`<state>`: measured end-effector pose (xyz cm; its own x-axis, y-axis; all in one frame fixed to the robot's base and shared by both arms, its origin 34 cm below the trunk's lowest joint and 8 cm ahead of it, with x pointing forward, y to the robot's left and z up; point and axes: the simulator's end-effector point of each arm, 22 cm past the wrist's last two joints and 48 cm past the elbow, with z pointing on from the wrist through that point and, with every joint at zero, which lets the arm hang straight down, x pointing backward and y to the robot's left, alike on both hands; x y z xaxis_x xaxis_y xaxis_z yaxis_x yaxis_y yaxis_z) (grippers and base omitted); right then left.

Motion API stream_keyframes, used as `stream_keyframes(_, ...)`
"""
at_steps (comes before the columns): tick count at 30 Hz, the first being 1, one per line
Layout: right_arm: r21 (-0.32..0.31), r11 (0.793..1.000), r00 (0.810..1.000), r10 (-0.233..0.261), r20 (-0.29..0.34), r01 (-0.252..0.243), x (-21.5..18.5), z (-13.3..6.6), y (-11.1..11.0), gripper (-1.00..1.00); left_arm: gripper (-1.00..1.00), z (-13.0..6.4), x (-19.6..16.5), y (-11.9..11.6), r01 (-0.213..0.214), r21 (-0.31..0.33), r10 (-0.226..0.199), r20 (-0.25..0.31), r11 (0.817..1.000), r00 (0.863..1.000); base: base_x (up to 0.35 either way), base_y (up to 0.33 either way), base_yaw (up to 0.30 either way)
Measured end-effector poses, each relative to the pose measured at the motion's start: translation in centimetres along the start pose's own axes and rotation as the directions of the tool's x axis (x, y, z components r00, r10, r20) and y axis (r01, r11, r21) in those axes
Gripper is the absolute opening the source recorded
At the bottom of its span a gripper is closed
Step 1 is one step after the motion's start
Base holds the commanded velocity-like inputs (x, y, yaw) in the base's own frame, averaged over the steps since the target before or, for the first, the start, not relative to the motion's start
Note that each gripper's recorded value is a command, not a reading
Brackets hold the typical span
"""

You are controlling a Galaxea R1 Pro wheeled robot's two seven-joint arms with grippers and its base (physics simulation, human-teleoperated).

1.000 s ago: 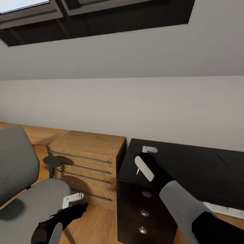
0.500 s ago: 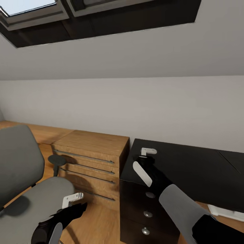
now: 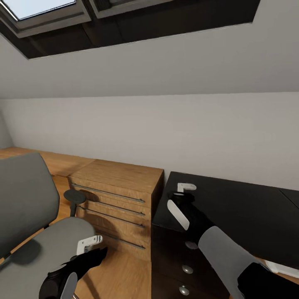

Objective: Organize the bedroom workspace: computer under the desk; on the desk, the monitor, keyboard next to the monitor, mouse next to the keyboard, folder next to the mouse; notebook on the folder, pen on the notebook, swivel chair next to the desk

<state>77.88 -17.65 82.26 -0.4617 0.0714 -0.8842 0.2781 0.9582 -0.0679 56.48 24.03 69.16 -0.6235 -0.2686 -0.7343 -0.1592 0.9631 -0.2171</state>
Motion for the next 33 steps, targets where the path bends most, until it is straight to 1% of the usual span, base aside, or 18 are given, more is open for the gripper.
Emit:
stream_keyframes(4,0.018,1.0,1.0,-0.011,-0.019,0.011,1.0,0.2,-0.2,1.0,1.0,0.0,0.1,-0.3,0.001,0.004,-0.001,-0.001,1.0,1.0,0.0,0.0,0.0)
stream_keyframes(9,0.072,0.997,0.999,-0.029,-0.038,0.032,2.0,1.2,-2.7,1.0,1.0,-0.1,0.0,-0.4,0.011,0.005,-0.011,0.001,1.0,1.0,0.0,0.0,0.0)
stream_keyframes(15,0.104,0.993,0.997,-0.043,-0.062,0.05,3.2,2.0,-4.2,1.0,1.0,-0.1,-0.1,-0.3,0.015,0.005,-0.015,0.003,1.0,1.0,0.0,0.0,0.0)
stream_keyframes(29,0.106,0.993,0.997,-0.044,-0.065,0.051,5.8,2.9,-4.3,1.0,1.0,1.2,2.1,0.3,0.015,0.006,-0.015,0.004,1.0,1.0,0.0,0.0,0.0)
stream_keyframes(33,0.105,0.993,0.997,-0.043,-0.066,0.05,5.9,2.9,-4.3,1.0,1.0,1.2,2.1,0.3,0.015,0.006,-0.015,0.004,1.0,1.0,0.0,0.0,0.0)
